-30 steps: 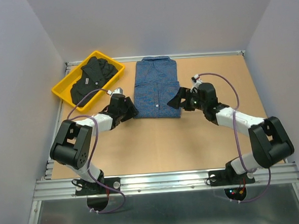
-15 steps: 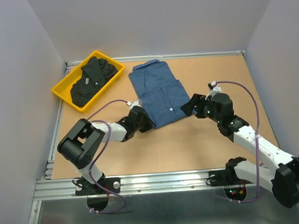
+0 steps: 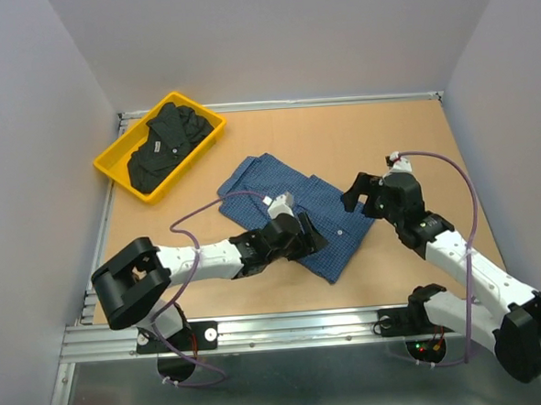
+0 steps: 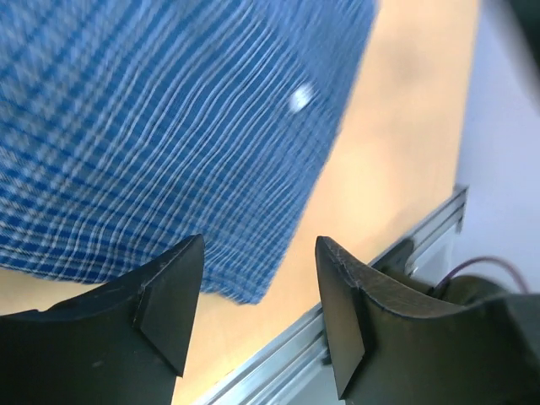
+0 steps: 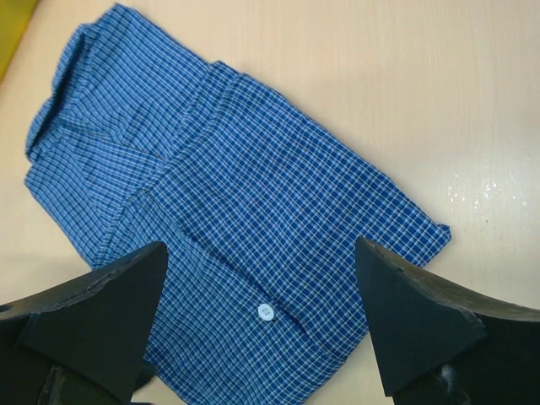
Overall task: Fold and stack the long sleeve shirts
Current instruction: Fold the shirt
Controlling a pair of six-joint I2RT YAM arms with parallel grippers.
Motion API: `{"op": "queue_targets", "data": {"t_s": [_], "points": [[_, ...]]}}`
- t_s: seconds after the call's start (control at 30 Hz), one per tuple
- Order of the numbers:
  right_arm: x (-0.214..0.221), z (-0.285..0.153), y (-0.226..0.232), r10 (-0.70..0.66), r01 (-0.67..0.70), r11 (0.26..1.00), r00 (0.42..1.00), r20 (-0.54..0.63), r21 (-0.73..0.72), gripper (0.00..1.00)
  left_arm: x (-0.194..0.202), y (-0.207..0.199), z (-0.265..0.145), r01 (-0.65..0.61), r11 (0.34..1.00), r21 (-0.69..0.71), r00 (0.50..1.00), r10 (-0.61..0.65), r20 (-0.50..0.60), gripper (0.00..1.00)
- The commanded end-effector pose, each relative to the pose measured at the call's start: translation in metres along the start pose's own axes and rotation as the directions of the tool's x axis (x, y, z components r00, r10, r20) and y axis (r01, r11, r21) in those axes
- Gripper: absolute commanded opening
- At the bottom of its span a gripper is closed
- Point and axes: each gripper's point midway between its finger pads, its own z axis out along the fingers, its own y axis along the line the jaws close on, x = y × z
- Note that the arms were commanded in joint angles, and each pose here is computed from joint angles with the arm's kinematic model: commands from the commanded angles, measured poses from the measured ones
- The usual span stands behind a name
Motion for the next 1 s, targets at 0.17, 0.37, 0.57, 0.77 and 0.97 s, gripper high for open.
{"op": "queue_targets", "data": {"t_s": [0.17,0.37,0.57,0.77,0.97], "points": [[0.024,0.015,-0.006,0.000,0.003,1.000,0.996,-0.094,0.031,0.96,-0.114,0.021,-0.035,-0.145,0.967,-0.209,0.949,0.196,0.248,0.66],[0.048,0.027,-0.010,-0.014,0.021,0.999,0.981,-0.192,0.033,0.93,-0.144,0.061,-0.026,-0.216,0.919,-0.330,0.934,0.293,0.206,0.63],[0.071,0.042,-0.017,-0.024,0.040,0.998,0.959,-0.284,0.051,0.88,-0.148,0.101,-0.010,-0.194,0.896,-0.400,0.949,0.275,0.155,0.61],[0.080,0.057,-0.013,-0.058,0.067,0.998,0.943,-0.327,0.017,0.88,-0.121,0.136,-0.011,-0.155,0.884,-0.442,0.969,0.224,0.108,0.58],[0.071,0.083,0.002,-0.117,0.108,0.993,0.938,-0.325,-0.047,0.88,-0.089,0.159,-0.031,-0.062,0.900,-0.431,0.987,0.121,0.110,0.56]]}}
